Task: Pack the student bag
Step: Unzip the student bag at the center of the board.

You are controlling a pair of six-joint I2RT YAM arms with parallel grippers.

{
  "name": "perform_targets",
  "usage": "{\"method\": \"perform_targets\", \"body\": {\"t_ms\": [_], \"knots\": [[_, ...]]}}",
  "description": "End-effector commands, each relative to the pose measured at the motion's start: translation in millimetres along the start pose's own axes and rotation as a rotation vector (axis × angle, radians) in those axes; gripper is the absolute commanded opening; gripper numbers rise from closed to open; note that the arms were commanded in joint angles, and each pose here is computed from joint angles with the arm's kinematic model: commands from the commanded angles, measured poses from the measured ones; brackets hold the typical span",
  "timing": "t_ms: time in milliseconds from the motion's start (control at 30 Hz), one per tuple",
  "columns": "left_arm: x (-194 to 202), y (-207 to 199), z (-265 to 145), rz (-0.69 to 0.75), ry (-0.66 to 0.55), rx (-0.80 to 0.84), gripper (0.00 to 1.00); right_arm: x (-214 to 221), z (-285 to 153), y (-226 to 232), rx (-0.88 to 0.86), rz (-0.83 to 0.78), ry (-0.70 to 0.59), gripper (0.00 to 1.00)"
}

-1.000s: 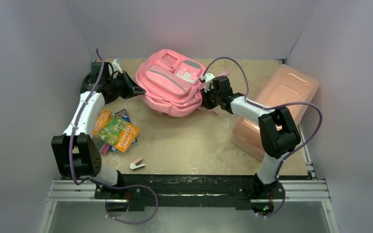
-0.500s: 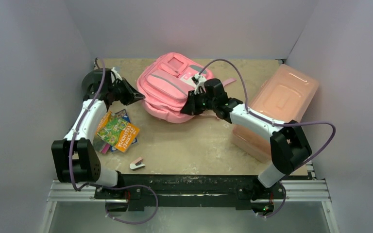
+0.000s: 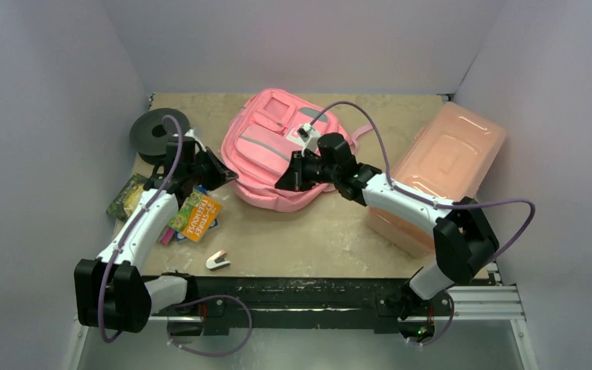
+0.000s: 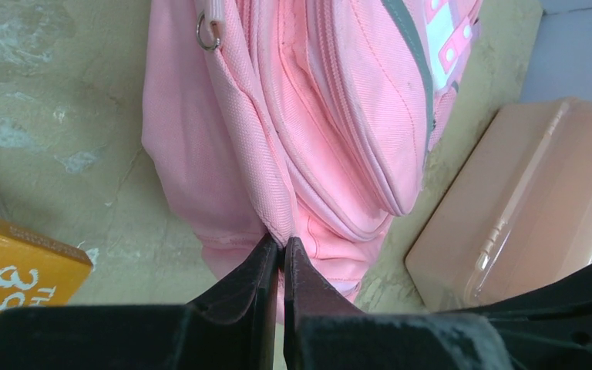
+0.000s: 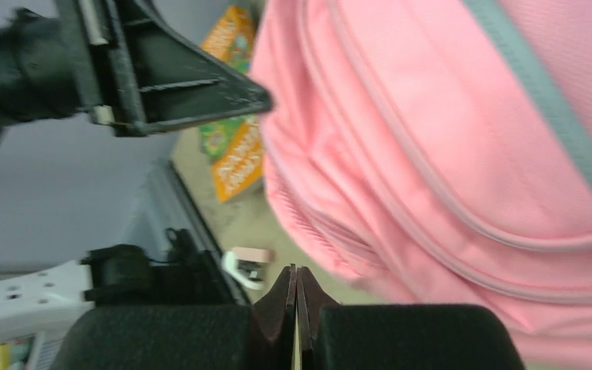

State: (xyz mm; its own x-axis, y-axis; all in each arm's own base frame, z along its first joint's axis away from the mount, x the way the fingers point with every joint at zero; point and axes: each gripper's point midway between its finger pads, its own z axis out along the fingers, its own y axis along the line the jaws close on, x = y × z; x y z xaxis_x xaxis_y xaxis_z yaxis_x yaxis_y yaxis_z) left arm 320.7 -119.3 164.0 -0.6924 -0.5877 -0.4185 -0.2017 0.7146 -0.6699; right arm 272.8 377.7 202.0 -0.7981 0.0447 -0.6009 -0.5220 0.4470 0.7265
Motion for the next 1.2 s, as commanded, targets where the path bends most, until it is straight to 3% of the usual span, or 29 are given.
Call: {"method": "perform_targets", "body": {"t_ms": [0, 33, 67, 133, 267, 500, 667, 900, 1167], "knots": [[-13, -18, -6, 0.098, 0.009, 0.046, 0.0, -7, -42, -62, 0.349, -0.203, 0.0, 0.0], [-7, -17, -5, 0.107, 0.045, 0.056, 0.07, -7, -49, -69, 0.362, -0.2, 0.0, 0.05], [-1, -13, -5, 0.11, 0.064, 0.055, 0.25, -4, -54, -74, 0.363, -0.193, -0.002, 0.13], [8, -7, -9, 0.129, 0.058, 0.058, 0.48, 2, -59, -79, 0.356, -0.192, -0.011, 0.31], [19, -2, -26, 0.182, 0.051, 0.058, 0.71, 9, -55, -88, 0.355, -0.277, -0.042, 0.43], [58, -8, -52, 0.175, 0.131, 0.146, 0.86, 26, -32, -108, 0.672, -0.804, 0.027, 0.49], [84, -6, -76, 0.157, 0.158, 0.202, 0.93, 40, -30, -140, 0.816, -0.902, 0.176, 0.52], [101, -11, -110, 0.157, 0.165, 0.246, 0.94, 29, -19, -136, 0.817, -0.976, 0.109, 0.56], [120, 4, -122, 0.143, 0.182, 0.224, 0.95, 33, 14, -105, 0.63, -1.06, 0.093, 0.57]]}}
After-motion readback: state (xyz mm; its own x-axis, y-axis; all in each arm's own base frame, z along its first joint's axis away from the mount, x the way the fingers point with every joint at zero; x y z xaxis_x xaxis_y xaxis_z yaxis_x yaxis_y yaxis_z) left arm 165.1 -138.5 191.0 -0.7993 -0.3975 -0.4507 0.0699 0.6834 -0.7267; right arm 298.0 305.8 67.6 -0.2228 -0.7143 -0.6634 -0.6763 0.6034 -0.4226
